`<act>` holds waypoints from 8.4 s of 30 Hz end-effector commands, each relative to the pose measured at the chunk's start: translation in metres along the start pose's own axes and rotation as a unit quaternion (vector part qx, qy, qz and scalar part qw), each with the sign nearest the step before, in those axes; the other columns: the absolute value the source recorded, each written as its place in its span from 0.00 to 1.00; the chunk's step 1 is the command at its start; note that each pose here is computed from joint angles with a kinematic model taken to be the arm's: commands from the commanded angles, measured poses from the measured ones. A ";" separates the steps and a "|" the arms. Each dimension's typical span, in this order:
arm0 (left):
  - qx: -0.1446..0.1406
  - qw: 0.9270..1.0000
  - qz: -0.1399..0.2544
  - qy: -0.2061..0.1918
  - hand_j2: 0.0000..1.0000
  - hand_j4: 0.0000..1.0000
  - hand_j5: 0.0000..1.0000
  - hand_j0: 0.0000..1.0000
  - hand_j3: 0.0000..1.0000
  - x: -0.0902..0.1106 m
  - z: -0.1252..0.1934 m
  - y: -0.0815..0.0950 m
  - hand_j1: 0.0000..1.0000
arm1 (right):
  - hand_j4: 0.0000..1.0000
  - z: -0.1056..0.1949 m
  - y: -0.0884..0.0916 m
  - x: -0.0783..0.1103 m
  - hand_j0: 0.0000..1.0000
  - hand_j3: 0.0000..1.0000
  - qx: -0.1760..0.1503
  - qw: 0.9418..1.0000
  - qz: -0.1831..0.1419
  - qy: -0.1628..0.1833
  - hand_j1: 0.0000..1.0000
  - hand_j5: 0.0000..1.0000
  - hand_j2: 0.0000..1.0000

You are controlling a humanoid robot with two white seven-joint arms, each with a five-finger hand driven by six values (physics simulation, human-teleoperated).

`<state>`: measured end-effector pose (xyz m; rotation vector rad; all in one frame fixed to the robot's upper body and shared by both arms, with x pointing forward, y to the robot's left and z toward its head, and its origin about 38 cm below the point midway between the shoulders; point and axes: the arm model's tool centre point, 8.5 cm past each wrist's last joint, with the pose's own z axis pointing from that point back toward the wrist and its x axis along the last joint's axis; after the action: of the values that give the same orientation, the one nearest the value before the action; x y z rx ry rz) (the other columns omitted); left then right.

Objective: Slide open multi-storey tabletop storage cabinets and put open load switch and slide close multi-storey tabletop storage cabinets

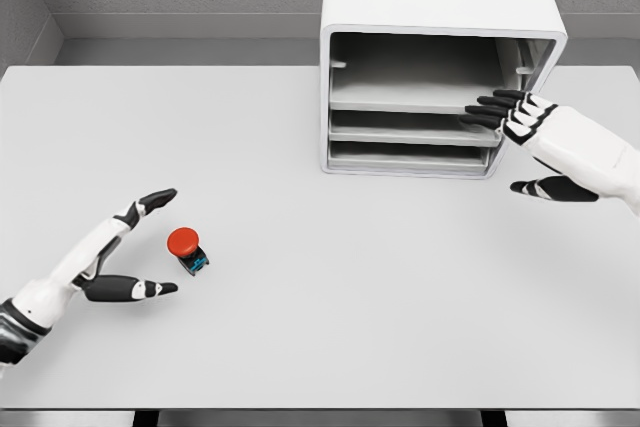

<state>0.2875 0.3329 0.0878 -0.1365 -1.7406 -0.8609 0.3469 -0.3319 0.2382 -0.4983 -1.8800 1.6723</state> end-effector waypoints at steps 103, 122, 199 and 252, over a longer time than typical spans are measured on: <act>-0.222 0.906 -0.360 0.002 0.97 0.97 0.97 0.97 0.97 0.039 -0.050 0.044 0.97 | 0.77 -0.131 0.043 -0.024 0.77 0.77 -0.023 0.993 -0.114 -0.030 0.77 0.77 0.77; -0.231 0.904 -0.359 -0.002 0.70 0.70 0.70 0.70 0.70 0.034 -0.053 0.028 0.70 | 0.81 -0.123 0.040 -0.012 0.81 0.81 -0.017 0.994 -0.096 -0.048 0.81 0.81 0.81; -0.213 0.903 -0.373 -0.016 0.33 0.33 0.33 0.33 0.33 0.049 -0.056 0.037 0.33 | 0.85 -0.130 0.072 -0.023 0.85 0.85 0.030 0.998 -0.058 -0.016 0.85 0.85 0.85; -0.212 0.903 -0.374 -0.016 0.34 0.34 0.34 0.34 0.34 0.050 -0.055 0.037 0.34 | 0.88 -0.076 0.058 0.010 0.88 0.88 0.055 0.997 -0.007 -0.049 0.88 0.88 0.88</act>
<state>0.3313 0.3101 0.1530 0.2586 -1.6043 -1.8140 0.3806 -0.2567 0.1854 -0.3392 -1.8492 1.7853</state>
